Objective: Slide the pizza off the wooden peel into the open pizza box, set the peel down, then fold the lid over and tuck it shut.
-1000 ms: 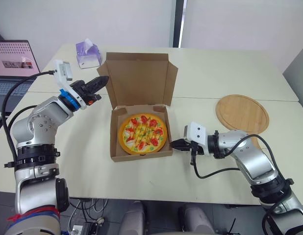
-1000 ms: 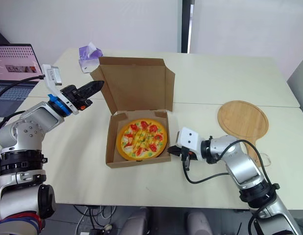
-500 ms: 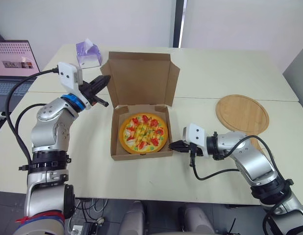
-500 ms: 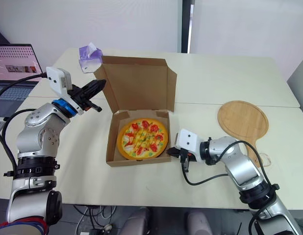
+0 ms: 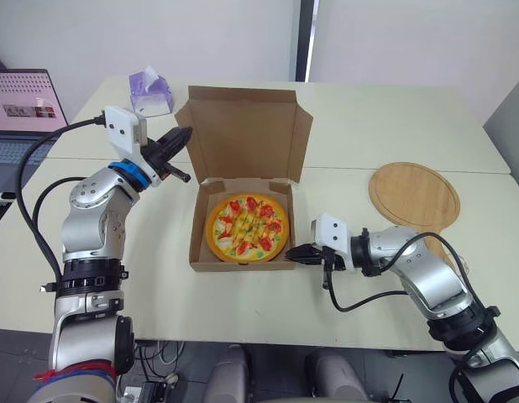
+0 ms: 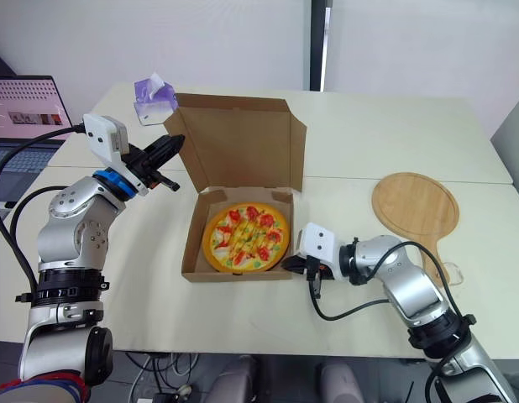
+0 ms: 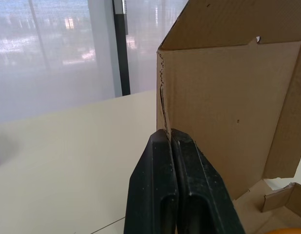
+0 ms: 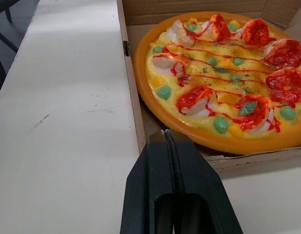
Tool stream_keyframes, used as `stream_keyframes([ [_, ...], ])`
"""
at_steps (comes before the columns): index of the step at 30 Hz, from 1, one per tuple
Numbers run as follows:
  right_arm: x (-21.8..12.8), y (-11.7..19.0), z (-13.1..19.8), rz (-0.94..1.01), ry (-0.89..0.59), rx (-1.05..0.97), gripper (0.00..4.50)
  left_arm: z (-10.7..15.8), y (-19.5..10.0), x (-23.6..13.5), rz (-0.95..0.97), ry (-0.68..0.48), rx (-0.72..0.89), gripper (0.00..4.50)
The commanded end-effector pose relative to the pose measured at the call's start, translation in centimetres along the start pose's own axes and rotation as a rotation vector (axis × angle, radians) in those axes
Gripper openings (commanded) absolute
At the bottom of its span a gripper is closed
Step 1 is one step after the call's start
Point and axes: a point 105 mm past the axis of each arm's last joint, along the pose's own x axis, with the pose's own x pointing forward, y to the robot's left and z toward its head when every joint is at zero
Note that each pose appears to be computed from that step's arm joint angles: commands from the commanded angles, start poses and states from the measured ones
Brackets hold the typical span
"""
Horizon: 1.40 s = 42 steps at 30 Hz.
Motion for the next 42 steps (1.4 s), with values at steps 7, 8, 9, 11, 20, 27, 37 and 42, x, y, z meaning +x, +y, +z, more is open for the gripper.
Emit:
stream_keyframes([
  [7,-3.4,-2.4,0.4,-0.053,0.013,-0.021,0.06,1.6,0.1,0.2,-0.015,-0.041,0.032,0.0],
  [8,-3.3,-2.5,-0.2,-0.059,0.044,-0.031,0.06,1.6,0.2,0.2,-0.015,-0.041,0.032,0.0],
  [9,-3.1,-2.6,-0.7,-0.06,0.069,-0.048,0.06,1.6,0.2,0.3,-0.016,-0.042,0.032,0.0],
  [11,-2.3,-2.3,-1.4,-0.051,0.087,-0.063,0.06,1.6,0.2,0.3,-0.016,-0.042,0.032,0.0],
  [20,0.4,-1.1,-1.6,0.01,0.046,-0.05,0.06,1.9,0.2,0.4,-0.014,-0.044,0.035,0.0],
  [27,-2.7,-6.8,-2.1,-0.206,0.086,-0.087,0.06,2.1,0.3,0.6,-0.015,-0.052,0.032,0.0],
  [37,-6.2,-14.4,4.8,-0.64,-0.321,0.04,2.44,2.3,0.3,1.0,-0.02,-0.065,0.03,0.0],
  [42,-6.3,-15.4,6.5,-0.681,-0.402,0.072,4.08,2.4,0.3,1.0,-0.022,-0.067,0.032,0.0],
])
